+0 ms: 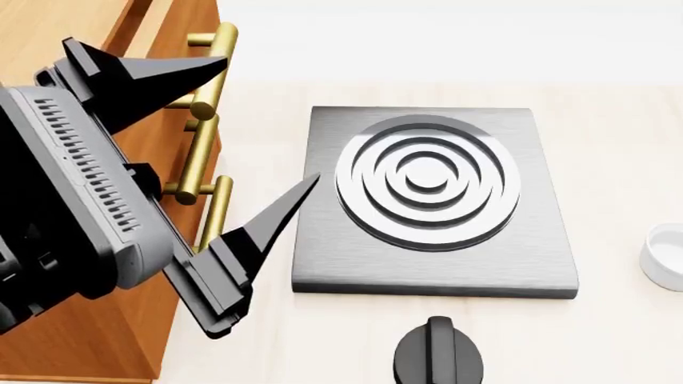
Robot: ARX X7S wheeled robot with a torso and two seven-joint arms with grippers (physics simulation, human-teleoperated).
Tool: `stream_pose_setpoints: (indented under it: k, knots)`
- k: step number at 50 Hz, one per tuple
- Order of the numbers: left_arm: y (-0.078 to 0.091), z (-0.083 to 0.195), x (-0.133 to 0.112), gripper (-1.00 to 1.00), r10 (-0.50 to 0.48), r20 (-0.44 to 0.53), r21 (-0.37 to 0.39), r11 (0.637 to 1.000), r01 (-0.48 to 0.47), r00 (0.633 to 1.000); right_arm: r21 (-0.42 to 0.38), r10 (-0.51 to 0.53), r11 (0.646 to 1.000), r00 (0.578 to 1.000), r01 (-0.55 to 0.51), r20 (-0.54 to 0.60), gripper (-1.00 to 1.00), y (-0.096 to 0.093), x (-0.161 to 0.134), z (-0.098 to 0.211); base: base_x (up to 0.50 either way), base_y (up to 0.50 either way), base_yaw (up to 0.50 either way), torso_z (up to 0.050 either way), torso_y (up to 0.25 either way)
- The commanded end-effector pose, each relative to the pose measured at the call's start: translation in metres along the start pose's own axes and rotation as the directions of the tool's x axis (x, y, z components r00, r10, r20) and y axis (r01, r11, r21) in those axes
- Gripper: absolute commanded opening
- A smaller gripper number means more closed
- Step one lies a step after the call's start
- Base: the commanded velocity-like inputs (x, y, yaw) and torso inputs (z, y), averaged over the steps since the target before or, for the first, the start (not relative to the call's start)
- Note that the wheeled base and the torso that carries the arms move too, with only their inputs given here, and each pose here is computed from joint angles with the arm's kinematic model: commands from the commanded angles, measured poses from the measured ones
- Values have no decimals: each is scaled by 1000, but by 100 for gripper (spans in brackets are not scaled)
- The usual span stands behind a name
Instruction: Pick the akita bowl on the wooden cabinet and place it on the plate.
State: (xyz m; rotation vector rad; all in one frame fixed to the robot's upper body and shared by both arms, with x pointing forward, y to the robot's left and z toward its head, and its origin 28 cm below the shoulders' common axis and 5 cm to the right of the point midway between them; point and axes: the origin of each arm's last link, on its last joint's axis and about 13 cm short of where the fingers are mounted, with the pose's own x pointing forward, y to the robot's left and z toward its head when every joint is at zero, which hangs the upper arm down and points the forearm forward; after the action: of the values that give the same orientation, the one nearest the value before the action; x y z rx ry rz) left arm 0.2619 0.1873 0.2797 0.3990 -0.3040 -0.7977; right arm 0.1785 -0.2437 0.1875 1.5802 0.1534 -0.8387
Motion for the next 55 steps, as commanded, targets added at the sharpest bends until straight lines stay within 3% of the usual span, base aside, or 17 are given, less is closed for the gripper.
stream_pose_setpoints:
  k: [1, 55]
  knots:
    - [0, 0, 0, 100, 0, -1, -2, 1000, 0, 1000, 14, 12, 1000, 1000, -13, 26, -100, -2, 0, 3, 0, 0, 0, 0, 0]
    - [-1, -7, 2, 100, -6, -8, -6, 1000, 6, 1000, 55, -79, 996, 996, 76, 42, -100, -23, 40, 9, 0, 0, 0, 0, 0]
